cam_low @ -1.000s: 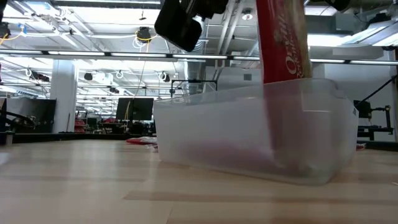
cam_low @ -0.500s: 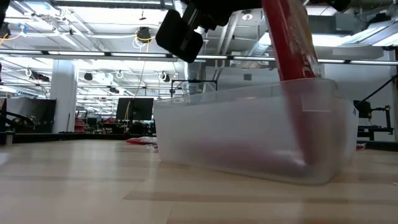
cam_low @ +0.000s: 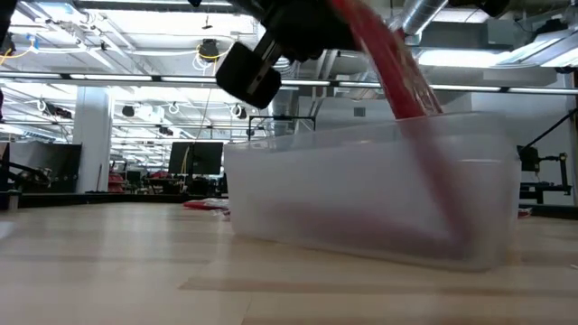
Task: Sort popcorn bags into baskets
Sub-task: Put the red popcorn bag into the transparent bin
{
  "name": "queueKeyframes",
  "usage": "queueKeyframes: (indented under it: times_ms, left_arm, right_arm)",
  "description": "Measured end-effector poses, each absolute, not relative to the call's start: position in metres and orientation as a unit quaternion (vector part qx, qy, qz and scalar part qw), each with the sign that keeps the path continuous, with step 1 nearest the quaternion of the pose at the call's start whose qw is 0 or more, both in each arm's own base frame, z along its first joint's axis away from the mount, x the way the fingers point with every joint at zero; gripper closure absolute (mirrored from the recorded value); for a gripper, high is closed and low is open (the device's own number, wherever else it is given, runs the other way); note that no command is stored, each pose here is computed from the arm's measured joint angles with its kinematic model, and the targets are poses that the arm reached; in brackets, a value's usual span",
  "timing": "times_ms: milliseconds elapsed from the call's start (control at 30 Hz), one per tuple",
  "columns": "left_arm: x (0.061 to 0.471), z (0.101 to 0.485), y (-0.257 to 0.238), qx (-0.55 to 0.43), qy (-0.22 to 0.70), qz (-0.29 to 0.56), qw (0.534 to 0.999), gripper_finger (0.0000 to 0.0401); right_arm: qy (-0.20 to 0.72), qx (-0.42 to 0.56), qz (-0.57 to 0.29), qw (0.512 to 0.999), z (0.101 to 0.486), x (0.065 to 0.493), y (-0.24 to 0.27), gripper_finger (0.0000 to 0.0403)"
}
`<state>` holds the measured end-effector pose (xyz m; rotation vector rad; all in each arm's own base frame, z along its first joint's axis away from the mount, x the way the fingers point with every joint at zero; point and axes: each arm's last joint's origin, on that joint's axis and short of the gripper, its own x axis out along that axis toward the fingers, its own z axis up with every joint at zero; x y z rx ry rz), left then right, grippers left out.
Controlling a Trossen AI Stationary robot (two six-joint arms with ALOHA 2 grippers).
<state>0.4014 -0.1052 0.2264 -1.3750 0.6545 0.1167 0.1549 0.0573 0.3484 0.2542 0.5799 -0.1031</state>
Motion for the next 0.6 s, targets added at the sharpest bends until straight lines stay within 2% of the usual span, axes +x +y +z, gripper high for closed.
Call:
queueKeyframes:
  times_ms: [300,600]
  left_arm:
    - [0.396,0.215,-0.098,-0.604,0.350,0.086,0.711,0.0401]
    - [0.395,0.215,-0.098,-0.597,0.355,0.086,0.714,0.0401]
  right_arm:
    - [0.285,0.125,-0.051,0.949,0.348,0.155,0.057,0.0132]
    - [0.286,0.114,-0.048,0.950,0.348,0.155,0.057,0.0132]
